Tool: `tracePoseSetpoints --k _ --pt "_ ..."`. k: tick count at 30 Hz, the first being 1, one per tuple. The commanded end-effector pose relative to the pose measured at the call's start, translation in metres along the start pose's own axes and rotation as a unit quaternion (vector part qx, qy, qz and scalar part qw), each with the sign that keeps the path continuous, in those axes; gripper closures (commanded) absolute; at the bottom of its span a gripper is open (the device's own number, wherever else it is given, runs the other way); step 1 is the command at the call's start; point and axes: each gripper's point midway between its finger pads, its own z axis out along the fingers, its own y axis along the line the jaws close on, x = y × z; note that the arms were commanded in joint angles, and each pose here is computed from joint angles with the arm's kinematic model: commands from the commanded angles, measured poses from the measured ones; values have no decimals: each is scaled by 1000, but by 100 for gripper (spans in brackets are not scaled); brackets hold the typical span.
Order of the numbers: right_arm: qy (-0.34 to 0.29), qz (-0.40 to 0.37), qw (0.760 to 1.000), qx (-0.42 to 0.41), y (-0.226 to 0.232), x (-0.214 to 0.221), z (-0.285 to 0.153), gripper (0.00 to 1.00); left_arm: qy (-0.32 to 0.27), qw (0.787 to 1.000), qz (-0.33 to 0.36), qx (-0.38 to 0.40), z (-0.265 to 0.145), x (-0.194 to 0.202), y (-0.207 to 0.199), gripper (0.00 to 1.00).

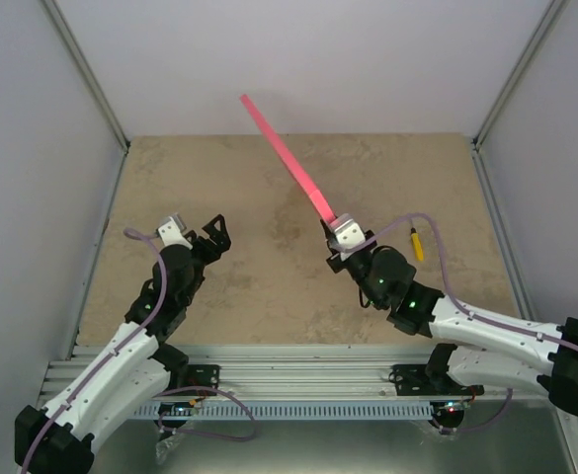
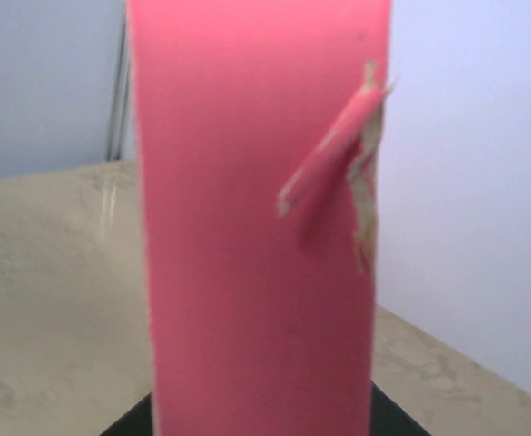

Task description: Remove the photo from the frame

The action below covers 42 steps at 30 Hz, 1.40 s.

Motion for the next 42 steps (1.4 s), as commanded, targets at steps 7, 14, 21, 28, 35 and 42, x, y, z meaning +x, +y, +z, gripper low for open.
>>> tracePoseSetpoints --k 7,14,21,28,35,42 --pt "-109 306 945 -47 -20 -23 -8 99 11 1000 -6 3 8 10 2 1" --pt "-113 423 898 -35 -26 8 -9 100 40 999 -14 10 16 26 1 1" --pt "-73 521 850 4 -29 50 0 100 71 997 -25 0 25 45 7 1" --pt "-30 595 802 48 -29 90 0 100 145 988 -54 -2 44 81 17 1" --pt "10 632 771 79 -24 121 2 99 214 971 -105 21 53 112 17 1" --pt "53 663 741 91 -12 146 3 99 273 947 -162 42 59 135 10 1"
